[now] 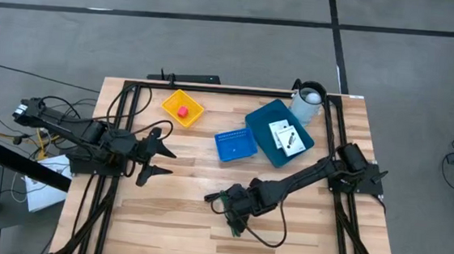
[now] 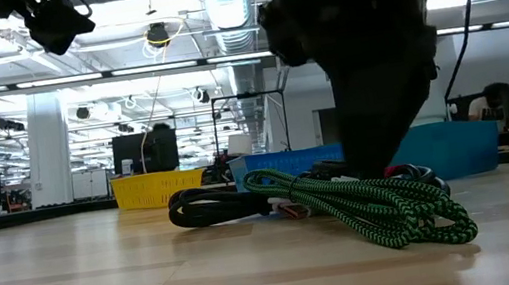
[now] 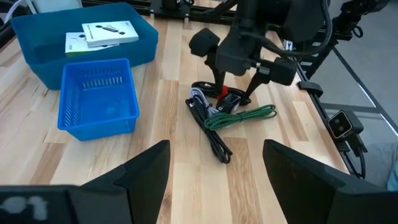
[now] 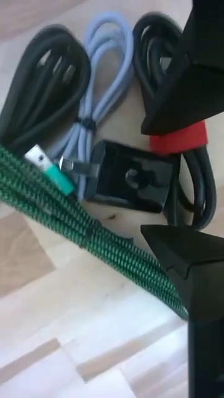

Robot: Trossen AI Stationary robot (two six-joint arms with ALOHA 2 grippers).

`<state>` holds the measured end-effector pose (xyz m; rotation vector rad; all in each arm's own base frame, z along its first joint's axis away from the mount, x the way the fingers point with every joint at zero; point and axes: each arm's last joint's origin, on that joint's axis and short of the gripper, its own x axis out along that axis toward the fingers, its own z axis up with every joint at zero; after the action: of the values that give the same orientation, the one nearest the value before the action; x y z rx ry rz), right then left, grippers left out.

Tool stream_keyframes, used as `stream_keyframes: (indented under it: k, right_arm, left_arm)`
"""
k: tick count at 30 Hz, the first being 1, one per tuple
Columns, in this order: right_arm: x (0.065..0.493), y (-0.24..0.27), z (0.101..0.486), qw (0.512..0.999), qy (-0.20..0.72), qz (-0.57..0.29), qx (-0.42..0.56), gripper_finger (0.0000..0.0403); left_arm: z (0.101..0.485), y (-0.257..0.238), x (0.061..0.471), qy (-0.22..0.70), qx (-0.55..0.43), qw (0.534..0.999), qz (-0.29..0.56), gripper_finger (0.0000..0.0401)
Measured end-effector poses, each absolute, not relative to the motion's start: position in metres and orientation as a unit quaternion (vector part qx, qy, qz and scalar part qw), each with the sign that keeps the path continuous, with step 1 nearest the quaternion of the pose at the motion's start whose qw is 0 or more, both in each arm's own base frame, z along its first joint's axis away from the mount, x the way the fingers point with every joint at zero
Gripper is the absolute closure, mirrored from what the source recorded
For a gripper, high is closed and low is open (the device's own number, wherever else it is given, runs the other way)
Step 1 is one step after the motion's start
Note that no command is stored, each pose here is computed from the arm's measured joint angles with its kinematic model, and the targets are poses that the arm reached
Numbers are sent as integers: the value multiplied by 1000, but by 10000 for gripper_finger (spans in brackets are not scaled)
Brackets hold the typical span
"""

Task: Pick and place items into bin
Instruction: Put the black charger adapter into the yellow bin

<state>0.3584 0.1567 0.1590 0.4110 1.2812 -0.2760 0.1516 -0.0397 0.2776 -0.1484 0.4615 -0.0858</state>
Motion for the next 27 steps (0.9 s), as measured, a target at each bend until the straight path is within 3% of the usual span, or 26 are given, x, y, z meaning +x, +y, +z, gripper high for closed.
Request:
stream_keyframes:
  k: [27]
  right_arm:
    - [363, 152, 151, 774, 588, -127, 197, 163]
  left_arm:
    - [277, -40, 151, 232, -75, 969, -41, 156]
